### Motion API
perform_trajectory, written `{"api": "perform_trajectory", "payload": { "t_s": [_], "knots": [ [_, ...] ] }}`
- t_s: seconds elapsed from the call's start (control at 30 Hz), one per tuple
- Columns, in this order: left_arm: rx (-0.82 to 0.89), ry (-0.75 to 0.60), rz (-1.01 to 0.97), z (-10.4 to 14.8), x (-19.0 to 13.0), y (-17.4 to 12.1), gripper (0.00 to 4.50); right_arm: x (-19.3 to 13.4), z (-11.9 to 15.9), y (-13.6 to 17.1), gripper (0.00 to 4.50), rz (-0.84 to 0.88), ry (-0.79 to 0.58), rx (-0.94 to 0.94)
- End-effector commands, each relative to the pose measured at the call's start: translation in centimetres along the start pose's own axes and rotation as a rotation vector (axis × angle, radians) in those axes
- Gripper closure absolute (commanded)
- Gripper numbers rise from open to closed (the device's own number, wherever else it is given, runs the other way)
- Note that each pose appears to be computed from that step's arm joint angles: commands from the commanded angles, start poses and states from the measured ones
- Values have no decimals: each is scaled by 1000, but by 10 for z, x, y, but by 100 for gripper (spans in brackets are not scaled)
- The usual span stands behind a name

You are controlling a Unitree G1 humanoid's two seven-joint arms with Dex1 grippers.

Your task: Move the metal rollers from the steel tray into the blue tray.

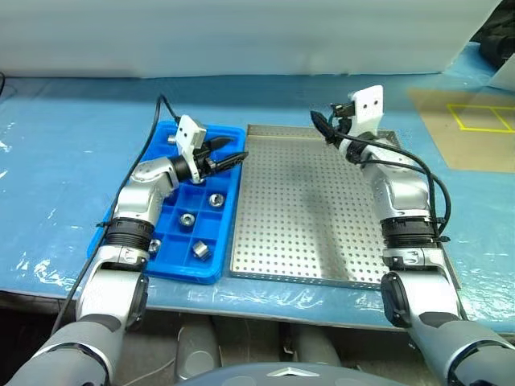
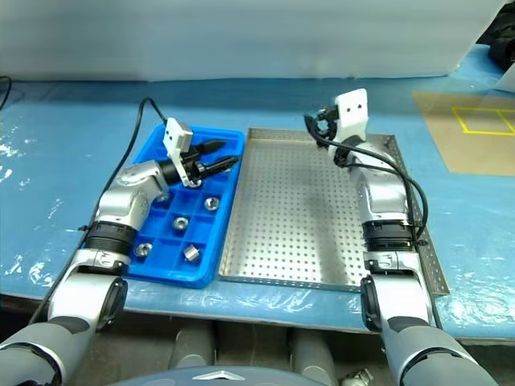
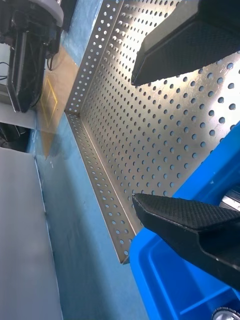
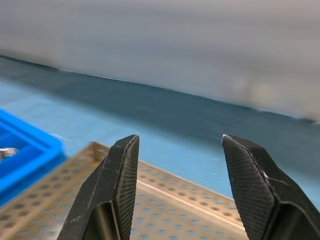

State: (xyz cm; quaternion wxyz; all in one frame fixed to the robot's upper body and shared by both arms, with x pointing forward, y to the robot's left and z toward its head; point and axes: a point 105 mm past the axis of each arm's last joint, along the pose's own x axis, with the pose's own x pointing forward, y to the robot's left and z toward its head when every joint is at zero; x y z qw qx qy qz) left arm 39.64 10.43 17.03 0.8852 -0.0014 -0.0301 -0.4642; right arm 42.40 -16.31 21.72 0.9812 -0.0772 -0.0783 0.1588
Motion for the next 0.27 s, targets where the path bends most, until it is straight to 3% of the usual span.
{"api": "perform_trajectory", "payload": {
  "t_s": [0.03,0.27],
  "knots": [
    [44,-55,43,20,1,12,85,-4,7,-15,182,-76,-33,-34],
    [20,-167,128,41,4,26,85,-4,14,-20,182,-149,-68,-98]
  ]
}}
